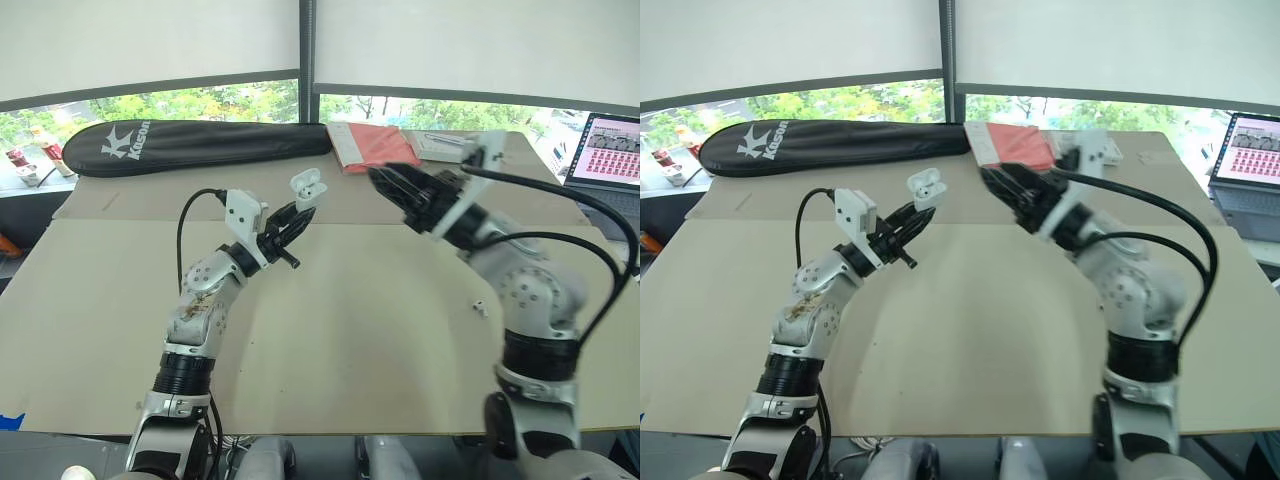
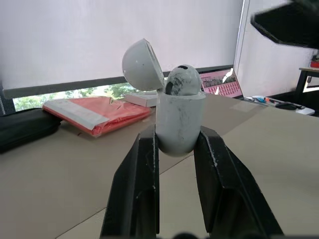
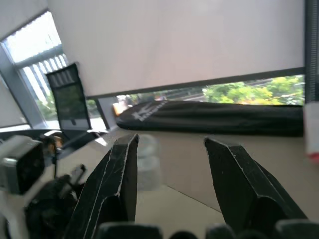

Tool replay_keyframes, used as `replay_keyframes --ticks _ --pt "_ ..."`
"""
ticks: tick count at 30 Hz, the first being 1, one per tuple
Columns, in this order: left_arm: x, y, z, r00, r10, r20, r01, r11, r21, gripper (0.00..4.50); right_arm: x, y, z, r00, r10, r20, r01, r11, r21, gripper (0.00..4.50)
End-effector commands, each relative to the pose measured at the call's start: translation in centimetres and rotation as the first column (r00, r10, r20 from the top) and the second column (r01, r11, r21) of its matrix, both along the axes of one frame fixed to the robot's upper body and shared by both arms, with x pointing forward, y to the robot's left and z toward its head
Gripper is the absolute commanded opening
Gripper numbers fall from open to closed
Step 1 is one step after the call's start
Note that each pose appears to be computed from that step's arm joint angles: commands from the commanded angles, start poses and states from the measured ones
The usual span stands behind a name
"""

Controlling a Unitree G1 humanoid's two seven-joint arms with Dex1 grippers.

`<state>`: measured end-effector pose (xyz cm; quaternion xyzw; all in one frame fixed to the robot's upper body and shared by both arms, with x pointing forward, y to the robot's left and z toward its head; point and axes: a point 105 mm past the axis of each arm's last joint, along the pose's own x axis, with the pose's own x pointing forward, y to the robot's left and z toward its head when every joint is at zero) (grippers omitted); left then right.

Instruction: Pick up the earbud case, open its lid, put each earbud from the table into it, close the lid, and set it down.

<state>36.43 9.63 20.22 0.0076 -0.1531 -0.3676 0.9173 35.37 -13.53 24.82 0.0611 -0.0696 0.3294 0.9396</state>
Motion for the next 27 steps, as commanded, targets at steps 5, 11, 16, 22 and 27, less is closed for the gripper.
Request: replay_keyframes --ticks 5,11,16,22,27 --pt "-0.5 0.4 0.9 0.999 0.004 0.050 -0.004 1.000 0.002 0.50 -0.4 -7.0 -5.6 0.948 -0.318 -0.017 0.300 0.909 -0.289 2.36" --pt "-0.3 0.4 1.0 0.999 -0.017 0.049 0.016 1.000 0.020 0.50 -2.9 -11.5 -9.9 0.914 -0.390 -0.110 0.310 0.848 -0.430 2.36" --pt "0.0 0.5 1.3 0.998 -0.022 0.054 0.021 0.999 0.027 0.50 -4.2 -13.0 -12.2 0.887 -0.429 -0.172 0.308 0.826 -0.472 2.36" --pt "0.0 0.3 1.2 0.998 -0.028 0.053 0.026 0.999 0.030 0.50 -4.3 -13.6 -14.0 0.860 -0.464 -0.214 0.316 0.812 -0.492 2.36" --pt "-0.1 0.5 1.3 0.998 -0.022 0.055 0.020 0.999 0.032 0.50 -4.3 -14.6 -14.3 0.847 -0.481 -0.225 0.323 0.803 -0.500 2.36"
